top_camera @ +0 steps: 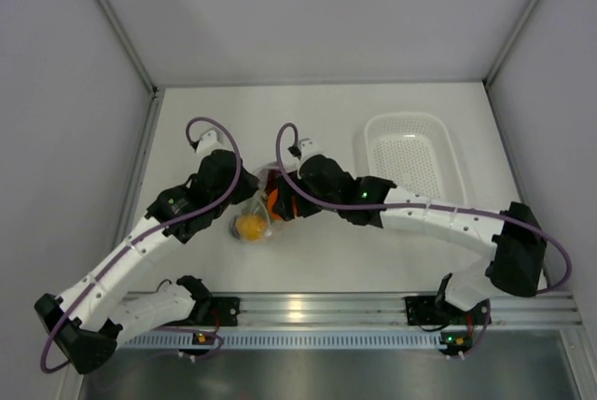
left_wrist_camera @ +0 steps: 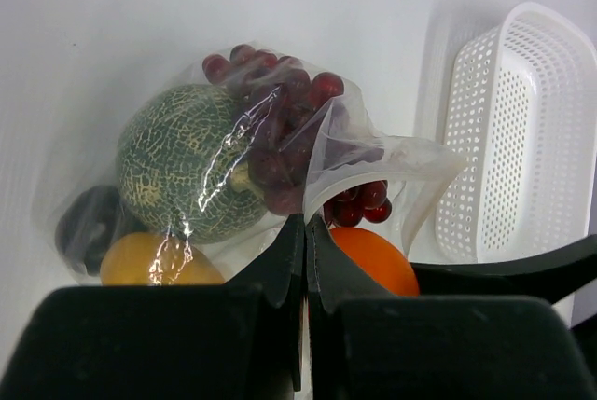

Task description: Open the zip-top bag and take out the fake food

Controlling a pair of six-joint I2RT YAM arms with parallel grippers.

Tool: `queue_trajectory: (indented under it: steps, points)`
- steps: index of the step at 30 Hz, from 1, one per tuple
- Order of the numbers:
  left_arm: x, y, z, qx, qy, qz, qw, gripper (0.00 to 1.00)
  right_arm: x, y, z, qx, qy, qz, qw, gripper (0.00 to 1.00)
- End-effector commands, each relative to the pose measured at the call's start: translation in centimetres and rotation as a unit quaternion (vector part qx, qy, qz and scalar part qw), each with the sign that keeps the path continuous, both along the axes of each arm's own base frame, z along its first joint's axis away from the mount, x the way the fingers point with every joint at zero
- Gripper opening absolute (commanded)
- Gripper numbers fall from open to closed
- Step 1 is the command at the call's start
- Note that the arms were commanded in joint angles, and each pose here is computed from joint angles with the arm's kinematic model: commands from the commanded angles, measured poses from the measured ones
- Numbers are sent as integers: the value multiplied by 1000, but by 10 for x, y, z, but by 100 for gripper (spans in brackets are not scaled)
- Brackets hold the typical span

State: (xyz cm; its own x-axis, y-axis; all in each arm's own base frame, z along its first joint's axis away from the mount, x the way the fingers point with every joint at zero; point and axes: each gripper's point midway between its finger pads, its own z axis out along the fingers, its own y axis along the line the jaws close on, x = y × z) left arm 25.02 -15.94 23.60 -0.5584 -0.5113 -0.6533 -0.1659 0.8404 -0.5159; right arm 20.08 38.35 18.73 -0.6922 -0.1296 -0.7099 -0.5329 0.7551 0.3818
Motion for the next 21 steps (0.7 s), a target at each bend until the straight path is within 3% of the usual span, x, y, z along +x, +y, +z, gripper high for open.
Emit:
queue_trajectory:
  steps: [1,8,12,16,21]
  points:
    - [6,-6,14,-16,-26,-5,1000,0,3,4,63,68,-57,3,996,32]
    - [8,-6,17,-14,-29,-2,999,0,13,-34,111,123,-102,-24,987,29]
    - [12,-6,21,-6,-35,-2,999,0,47,-101,126,126,-123,-94,980,29]
    - [14,-7,27,-9,-39,-3,999,0,93,-180,92,44,-131,-194,971,30]
    - [9,-17,43,-24,-47,-37,998,0,149,-270,20,-37,-77,-300,950,33]
